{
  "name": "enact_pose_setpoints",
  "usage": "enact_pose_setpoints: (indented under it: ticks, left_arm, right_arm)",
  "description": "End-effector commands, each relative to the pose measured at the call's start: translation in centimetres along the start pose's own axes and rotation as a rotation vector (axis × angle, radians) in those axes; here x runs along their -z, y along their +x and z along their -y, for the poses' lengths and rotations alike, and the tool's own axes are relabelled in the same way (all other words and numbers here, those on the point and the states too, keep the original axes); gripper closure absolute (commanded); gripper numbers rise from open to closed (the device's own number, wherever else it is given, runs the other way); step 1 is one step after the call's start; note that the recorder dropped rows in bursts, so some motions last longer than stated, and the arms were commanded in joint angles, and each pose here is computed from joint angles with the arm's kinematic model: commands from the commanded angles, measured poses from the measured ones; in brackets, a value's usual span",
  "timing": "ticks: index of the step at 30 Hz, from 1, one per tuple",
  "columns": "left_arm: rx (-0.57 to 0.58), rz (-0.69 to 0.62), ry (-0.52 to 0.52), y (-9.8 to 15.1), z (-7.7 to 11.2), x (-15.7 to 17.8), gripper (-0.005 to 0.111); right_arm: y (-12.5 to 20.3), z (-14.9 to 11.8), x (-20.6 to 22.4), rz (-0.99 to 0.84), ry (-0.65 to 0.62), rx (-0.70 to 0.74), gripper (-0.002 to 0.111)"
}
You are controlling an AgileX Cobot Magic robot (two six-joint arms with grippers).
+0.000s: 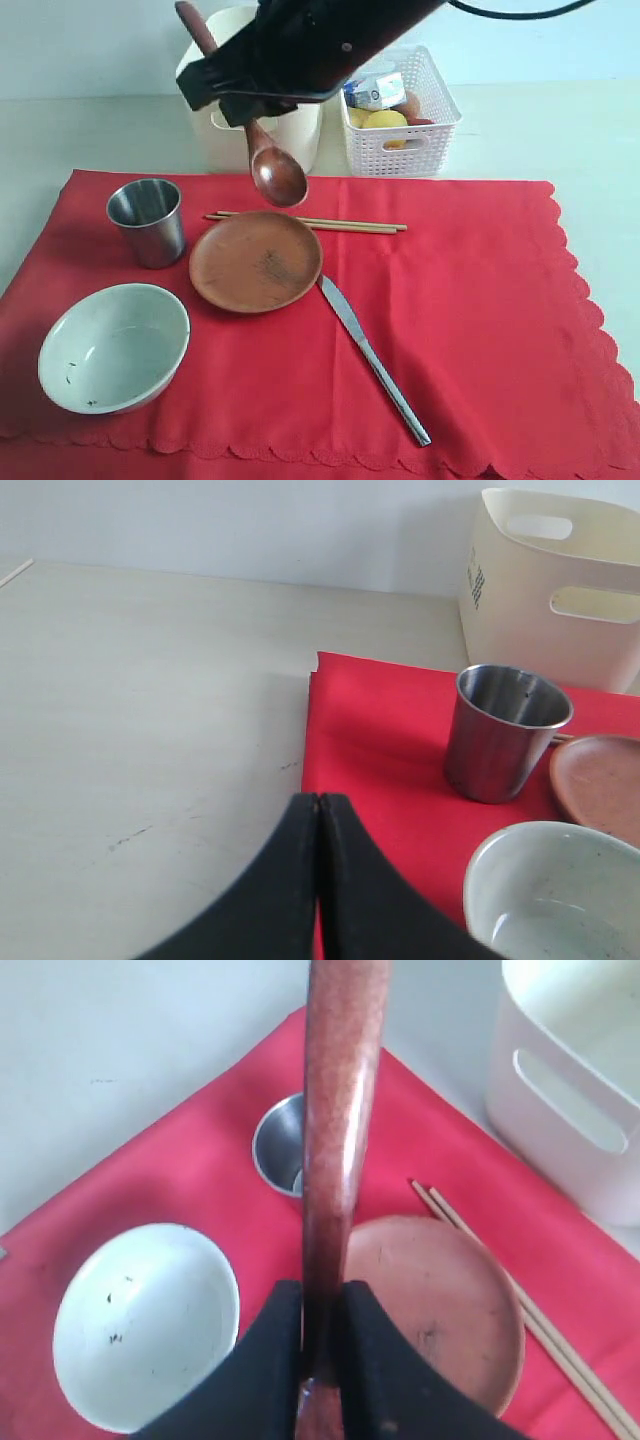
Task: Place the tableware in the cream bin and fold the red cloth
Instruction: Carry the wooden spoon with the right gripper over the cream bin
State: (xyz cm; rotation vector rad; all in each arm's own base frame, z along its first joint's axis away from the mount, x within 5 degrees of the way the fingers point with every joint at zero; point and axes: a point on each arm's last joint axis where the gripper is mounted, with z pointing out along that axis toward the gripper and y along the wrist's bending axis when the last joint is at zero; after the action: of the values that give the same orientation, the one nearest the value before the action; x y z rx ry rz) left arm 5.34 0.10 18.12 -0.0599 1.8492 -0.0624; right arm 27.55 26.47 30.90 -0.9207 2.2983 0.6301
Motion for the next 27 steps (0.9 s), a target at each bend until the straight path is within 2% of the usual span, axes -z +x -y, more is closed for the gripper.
enact_pose_setpoints:
  ticks: [1, 3, 8, 10, 14, 18, 27]
  left_arm:
    - [0.006, 0.011, 0.001, 0.0, 0.0, 0.0, 0.107]
    - [0.006, 0.011, 0.001, 0.0, 0.0, 0.0, 0.107]
    - [0.006, 0.011, 0.001, 0.0, 0.0, 0.0, 0.107]
    - [0.006, 0.011, 0.001, 0.0, 0.0, 0.0, 0.107]
    - [0.006, 0.011, 0.001, 0.0, 0.0, 0.0, 0.107]
    - [0.006, 0.011, 0.001, 0.0, 0.0, 0.0, 0.107]
    - [0.006, 0.011, 0.001, 0.0, 0.0, 0.0, 0.107]
  right_arm:
    - [-2.0, 0.6, -0.7, 0.048, 0.015, 0.002, 0.108]
    - [-3.0, 1.3, -2.1, 0.069, 0.02, -0.061, 0.108]
    - [-5.0, 3.9, -3.8, 0.107, 0.051, -0.115, 0.108]
    - [-5.9, 6.3, -4.3, 0.15, 0.084, -0.184, 0.108]
    - [-6.9, 9.4, -5.5, 0.238, 0.097, -0.298, 0.108]
    - [-7.4, 11.2, -6.8, 0.342, 0.147, -0.31, 0.108]
    - [-7.9, 13.2, -9.0, 0.525, 0.247, -0.266, 0.108]
